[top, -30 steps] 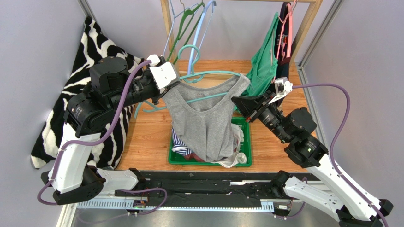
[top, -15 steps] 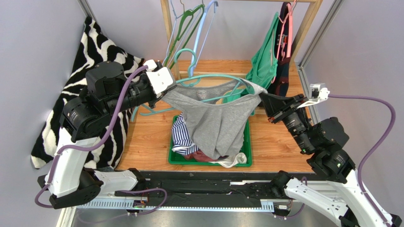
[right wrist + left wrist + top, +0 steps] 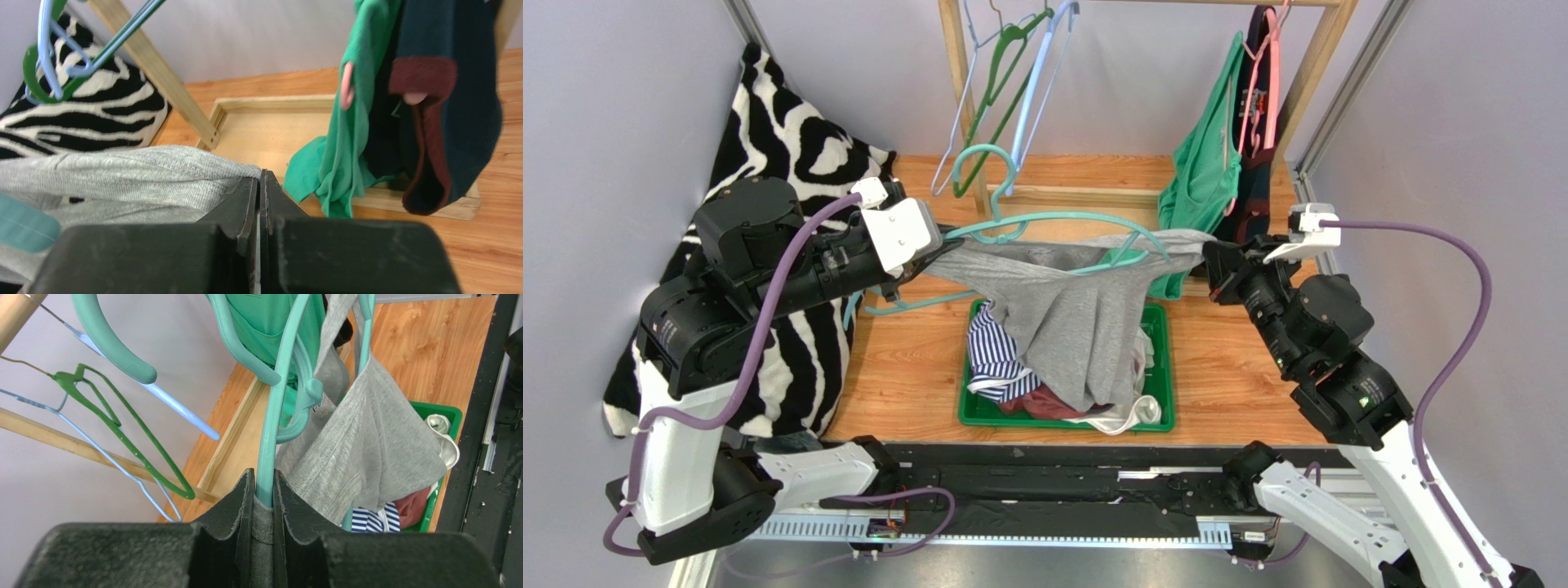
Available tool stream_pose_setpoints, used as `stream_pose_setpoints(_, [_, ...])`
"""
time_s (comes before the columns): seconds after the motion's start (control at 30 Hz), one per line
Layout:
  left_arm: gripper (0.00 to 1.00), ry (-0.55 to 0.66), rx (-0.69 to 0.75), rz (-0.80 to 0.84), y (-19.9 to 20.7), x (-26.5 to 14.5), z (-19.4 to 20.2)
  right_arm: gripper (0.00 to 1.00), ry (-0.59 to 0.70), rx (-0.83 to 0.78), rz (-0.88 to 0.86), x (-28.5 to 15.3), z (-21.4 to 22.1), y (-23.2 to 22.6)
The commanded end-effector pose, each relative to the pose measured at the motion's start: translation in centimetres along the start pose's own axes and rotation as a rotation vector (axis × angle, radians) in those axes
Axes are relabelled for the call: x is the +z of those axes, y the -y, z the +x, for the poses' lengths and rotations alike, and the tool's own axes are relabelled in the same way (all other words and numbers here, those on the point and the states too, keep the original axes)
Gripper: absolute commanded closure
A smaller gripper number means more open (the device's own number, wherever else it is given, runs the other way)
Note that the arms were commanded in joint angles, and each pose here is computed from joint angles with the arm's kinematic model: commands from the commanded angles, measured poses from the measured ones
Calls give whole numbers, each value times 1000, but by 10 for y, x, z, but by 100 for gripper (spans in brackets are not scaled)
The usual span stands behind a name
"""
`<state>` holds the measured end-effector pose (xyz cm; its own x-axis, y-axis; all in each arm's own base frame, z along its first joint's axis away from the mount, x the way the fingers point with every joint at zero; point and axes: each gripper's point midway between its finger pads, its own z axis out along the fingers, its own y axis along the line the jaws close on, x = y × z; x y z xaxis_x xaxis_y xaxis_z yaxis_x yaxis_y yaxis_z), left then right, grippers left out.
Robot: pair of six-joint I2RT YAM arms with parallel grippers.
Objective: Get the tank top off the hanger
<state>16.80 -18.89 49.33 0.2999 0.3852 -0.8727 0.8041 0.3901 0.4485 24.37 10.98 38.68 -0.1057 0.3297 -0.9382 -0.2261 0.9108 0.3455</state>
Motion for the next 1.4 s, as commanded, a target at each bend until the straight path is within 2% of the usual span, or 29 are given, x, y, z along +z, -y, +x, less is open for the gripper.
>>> stream_pose_setpoints(0.0, [100, 72, 23, -6, -4, -8, -21, 100, -72, -58, -195, -11, 21, -24])
stream_pose_setpoints(0.03, [100, 75, 22, -3, -4, -7, -22, 100, -76, -80, -260, -18, 24, -32])
stream_pose_setpoints(0.1, [100, 76, 20, 16, -5, 5, -23, 84, -110, -150, -394, -32, 30, -49])
stream_pose_setpoints(0.13, [100, 86, 28, 16, -7, 7, -27, 74, -117, -166, -417, -37, 30, -51])
stream_pose_setpoints(0.17, [100, 90, 35, 12, -10, 11, -30, 55, -102, -184, -442, -44, 22, -54])
stream_pose_setpoints(0.2, [100, 78, 51, 25, -10, 22, -28, 50, -123, -208, -507, -55, 25, -62])
stream_pose_setpoints(0.33, [100, 99, 135, 73, -4, 39, -38, 36, -56, -345, -620, -90, -2, -71])
stream_pose_setpoints(0.37, [100, 95, 150, 79, -3, 43, -38, 35, -11, -362, -638, -103, -23, -76])
stream_pose_setpoints(0.43, [100, 89, 186, 105, 3, 49, -35, 30, -24, -398, -693, -117, -28, -81])
stream_pose_setpoints(0.53, [100, 78, 215, 144, 11, 56, -29, 29, -43, -442, -787, -133, -37, -95])
stream_pose_setpoints(0.63, [100, 70, 234, 158, 13, 61, -27, 29, -59, -474, -810, -130, -43, -101])
stream_pose_setpoints(0.7, [100, 74, 252, 182, 18, 63, -29, 29, -14, -478, -784, -123, -57, -103])
stream_pose_setpoints(0.9, [100, 47, 303, 228, 29, 67, -22, 29, 72, -474, -852, -122, -84, -124])
stream_pose_setpoints(1.03, [100, 9, 328, 270, 40, 68, -9, 29, 90, -479, -877, -119, -89, -131])
stream_pose_setpoints(1.2, [100, -7, 337, 275, 43, 65, -5, 28, 5, -463, -887, -101, -68, -133])
stream_pose_setpoints(1.37, [100, -15, 350, 260, 40, 64, -5, 29, -140, -396, -985, -107, -36, -140])
